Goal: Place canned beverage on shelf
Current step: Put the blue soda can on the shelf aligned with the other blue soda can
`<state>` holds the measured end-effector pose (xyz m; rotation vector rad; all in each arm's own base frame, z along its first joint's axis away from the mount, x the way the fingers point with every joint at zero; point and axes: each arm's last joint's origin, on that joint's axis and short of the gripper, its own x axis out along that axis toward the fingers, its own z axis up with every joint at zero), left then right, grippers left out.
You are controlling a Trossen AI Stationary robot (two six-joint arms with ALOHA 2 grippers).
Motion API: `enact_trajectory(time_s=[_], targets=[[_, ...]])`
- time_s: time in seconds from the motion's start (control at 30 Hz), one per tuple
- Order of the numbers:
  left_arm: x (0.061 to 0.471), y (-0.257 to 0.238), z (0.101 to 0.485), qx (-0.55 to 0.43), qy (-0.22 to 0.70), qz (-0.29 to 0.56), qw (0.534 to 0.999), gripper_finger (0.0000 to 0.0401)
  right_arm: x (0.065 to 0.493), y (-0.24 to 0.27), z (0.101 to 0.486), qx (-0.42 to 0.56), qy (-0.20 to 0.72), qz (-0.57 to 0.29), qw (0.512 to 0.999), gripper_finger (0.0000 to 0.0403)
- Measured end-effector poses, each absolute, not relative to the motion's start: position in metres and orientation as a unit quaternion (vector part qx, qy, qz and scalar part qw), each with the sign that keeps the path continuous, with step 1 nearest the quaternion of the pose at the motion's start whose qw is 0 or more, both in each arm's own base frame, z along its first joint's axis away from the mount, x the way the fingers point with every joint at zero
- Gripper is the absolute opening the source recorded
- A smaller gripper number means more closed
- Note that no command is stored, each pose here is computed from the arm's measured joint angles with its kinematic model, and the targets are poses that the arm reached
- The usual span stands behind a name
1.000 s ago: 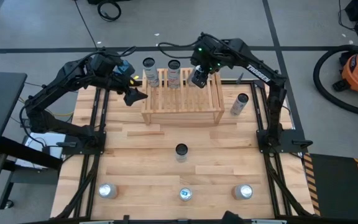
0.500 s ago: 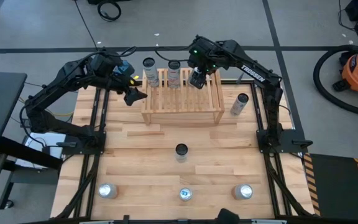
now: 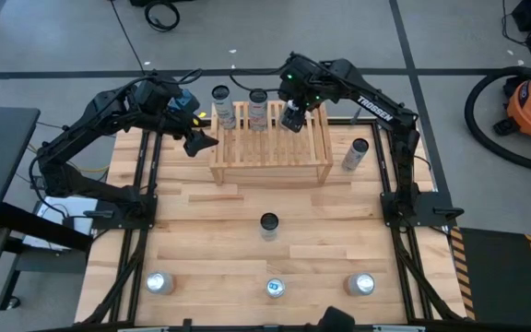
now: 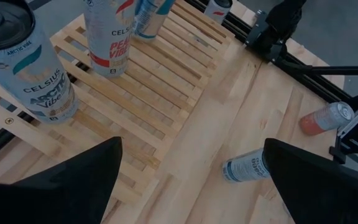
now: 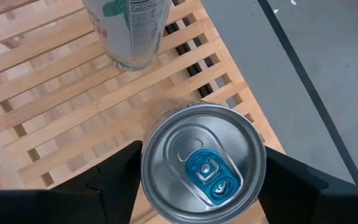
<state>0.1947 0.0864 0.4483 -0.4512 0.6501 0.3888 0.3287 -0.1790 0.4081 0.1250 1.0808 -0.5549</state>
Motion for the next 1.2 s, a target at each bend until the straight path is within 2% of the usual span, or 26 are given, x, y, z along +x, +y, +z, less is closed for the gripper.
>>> enact_trajectory(time_s=[0.63, 1.2], targets=[[0.1947, 0.0864, 0.4483, -0.218, 0.315, 0.188, 0.904, 0.0393, 0.3326, -0.1808, 0.4105, 0.072, 0.481, -0.248, 0.838, 0.0283], [0.1947, 0.0864, 0.4482, -0.218, 0.315, 0.188, 0.904, 0.0393, 0.3306, -0.1821, 0.4093, 0.075, 0.488, -0.249, 0.833, 0.0284]])
